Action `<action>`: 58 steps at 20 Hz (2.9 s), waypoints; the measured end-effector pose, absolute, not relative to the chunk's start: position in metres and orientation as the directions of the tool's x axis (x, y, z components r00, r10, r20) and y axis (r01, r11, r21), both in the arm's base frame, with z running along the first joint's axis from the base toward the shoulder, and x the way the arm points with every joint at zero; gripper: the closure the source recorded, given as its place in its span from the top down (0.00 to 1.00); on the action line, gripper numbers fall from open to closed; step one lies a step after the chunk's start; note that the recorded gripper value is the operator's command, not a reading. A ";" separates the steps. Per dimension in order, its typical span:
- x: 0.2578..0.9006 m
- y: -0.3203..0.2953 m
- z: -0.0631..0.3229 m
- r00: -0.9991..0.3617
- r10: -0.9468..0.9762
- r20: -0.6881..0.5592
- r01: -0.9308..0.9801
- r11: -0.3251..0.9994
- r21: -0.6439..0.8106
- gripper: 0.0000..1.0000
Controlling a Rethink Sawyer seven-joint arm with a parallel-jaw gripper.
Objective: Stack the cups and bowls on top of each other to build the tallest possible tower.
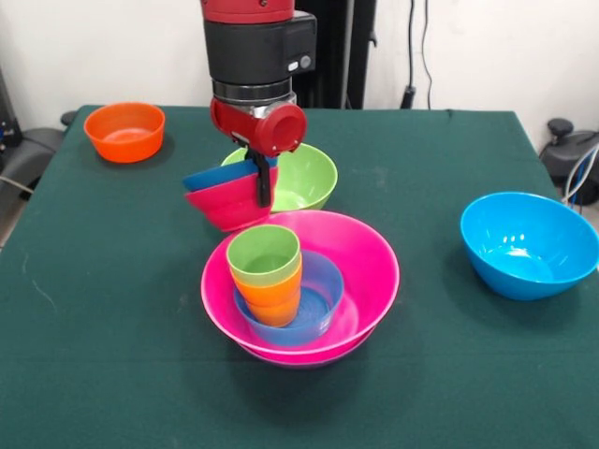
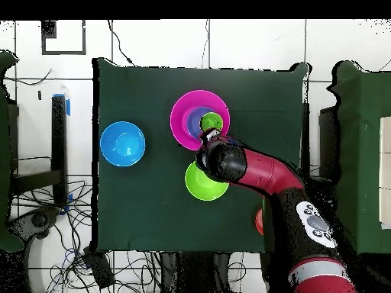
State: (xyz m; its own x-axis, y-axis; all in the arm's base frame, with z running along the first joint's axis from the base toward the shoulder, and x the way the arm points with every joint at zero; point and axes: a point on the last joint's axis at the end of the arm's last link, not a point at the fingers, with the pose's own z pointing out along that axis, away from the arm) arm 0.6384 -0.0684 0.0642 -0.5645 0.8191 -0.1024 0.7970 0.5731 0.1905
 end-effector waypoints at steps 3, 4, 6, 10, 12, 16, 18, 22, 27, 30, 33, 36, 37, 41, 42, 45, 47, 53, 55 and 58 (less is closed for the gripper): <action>0.639 -0.068 0.064 -0.562 0.821 -0.099 0.799 0.570 0.192 0.00; 0.639 -0.068 0.064 -0.561 0.822 -0.099 0.800 0.569 0.192 0.00; 0.639 -0.068 0.064 -0.560 0.823 -0.098 0.800 0.568 0.193 0.00; 0.639 -0.067 0.064 -0.561 0.822 -0.097 0.800 0.568 0.194 0.00; 0.639 -0.066 0.061 -0.562 0.822 -0.092 0.800 0.568 0.192 0.00; 0.637 -0.064 0.055 -0.563 0.822 -0.081 0.801 0.568 0.189 0.00; 0.636 -0.063 0.053 -0.563 0.823 -0.077 0.802 0.567 0.187 0.00; 0.636 -0.062 0.054 -0.565 0.821 -0.078 0.801 0.569 0.187 0.00; 0.637 -0.058 0.061 -0.575 0.815 -0.068 0.797 0.577 0.178 0.00; 0.637 -0.056 0.071 -0.583 0.811 -0.057 0.795 0.583 0.166 0.00; 0.638 -0.057 0.081 -0.587 0.808 -0.048 0.795 0.586 0.155 0.00; 0.639 -0.058 0.089 -0.589 0.807 -0.043 0.795 0.588 0.149 0.00; 0.641 -0.059 0.095 -0.590 0.807 -0.043 0.795 0.589 0.147 0.00; 0.646 -0.062 0.108 -0.591 0.805 -0.044 0.794 0.591 0.142 0.00; 0.648 -0.063 0.111 -0.591 0.805 -0.046 0.794 0.591 0.143 0.00; 0.653 -0.065 0.116 -0.590 0.805 -0.052 0.793 0.591 0.146 0.00; 0.659 -0.068 0.120 -0.588 0.806 -0.064 0.792 0.590 0.153 0.00; 0.674 -0.075 0.128 -0.582 0.808 -0.094 0.790 0.589 0.172 0.00; 0.682 -0.078 0.133 -0.579 0.808 -0.109 0.787 0.589 0.181 0.00; 0.689 -0.080 0.137 -0.577 0.808 -0.122 0.785 0.589 0.190 0.00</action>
